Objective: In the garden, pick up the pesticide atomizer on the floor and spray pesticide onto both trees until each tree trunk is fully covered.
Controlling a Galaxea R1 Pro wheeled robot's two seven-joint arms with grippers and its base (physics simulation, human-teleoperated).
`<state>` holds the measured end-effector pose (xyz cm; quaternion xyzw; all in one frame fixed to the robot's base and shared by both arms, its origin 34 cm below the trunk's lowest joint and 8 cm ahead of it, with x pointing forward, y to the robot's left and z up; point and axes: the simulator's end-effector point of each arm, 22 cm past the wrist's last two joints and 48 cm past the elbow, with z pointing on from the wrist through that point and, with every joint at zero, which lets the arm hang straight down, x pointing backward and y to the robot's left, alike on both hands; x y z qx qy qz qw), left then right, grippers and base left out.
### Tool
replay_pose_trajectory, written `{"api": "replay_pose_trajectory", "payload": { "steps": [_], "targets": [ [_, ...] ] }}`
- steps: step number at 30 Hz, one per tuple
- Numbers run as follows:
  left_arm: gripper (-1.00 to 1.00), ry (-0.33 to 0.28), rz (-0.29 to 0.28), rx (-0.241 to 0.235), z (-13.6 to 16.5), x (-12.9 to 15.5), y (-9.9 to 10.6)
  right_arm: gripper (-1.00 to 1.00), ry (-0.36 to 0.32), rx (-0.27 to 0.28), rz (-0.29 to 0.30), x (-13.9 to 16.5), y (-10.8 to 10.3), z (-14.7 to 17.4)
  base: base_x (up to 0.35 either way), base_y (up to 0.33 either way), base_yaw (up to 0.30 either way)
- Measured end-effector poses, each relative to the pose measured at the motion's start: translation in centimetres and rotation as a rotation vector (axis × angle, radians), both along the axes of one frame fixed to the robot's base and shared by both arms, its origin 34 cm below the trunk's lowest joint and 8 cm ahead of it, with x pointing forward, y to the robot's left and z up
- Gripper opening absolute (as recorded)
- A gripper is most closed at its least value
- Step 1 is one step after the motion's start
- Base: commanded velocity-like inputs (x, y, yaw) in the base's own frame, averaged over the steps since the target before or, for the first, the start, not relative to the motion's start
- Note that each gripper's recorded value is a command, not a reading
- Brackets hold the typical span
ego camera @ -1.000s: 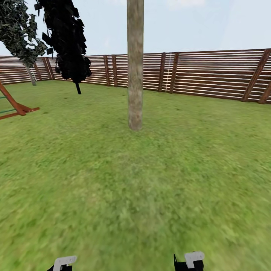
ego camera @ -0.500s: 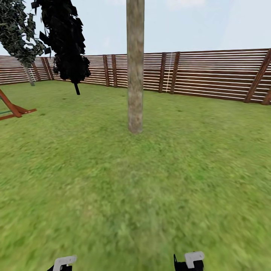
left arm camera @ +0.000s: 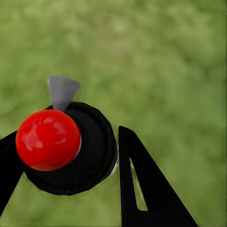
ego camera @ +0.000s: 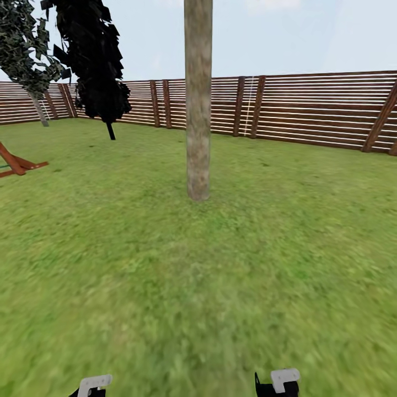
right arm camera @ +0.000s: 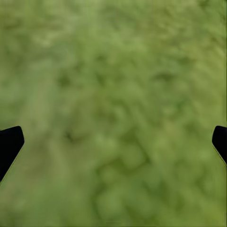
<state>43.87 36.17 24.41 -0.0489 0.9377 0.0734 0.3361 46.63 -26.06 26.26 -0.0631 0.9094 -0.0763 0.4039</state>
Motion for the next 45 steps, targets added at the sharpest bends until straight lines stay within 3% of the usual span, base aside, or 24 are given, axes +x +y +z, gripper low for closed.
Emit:
{"api": "replay_pose_trajectory", "payload": {
  "steps": [45],
  "targets": [
    [-1.00,0.000,0.000,0.000,0.00,0.00,0.00,1.00,0.000,0.001,0.001,0.00,0.02,0.00,0.339,0.000,0.000]
  ]
}}
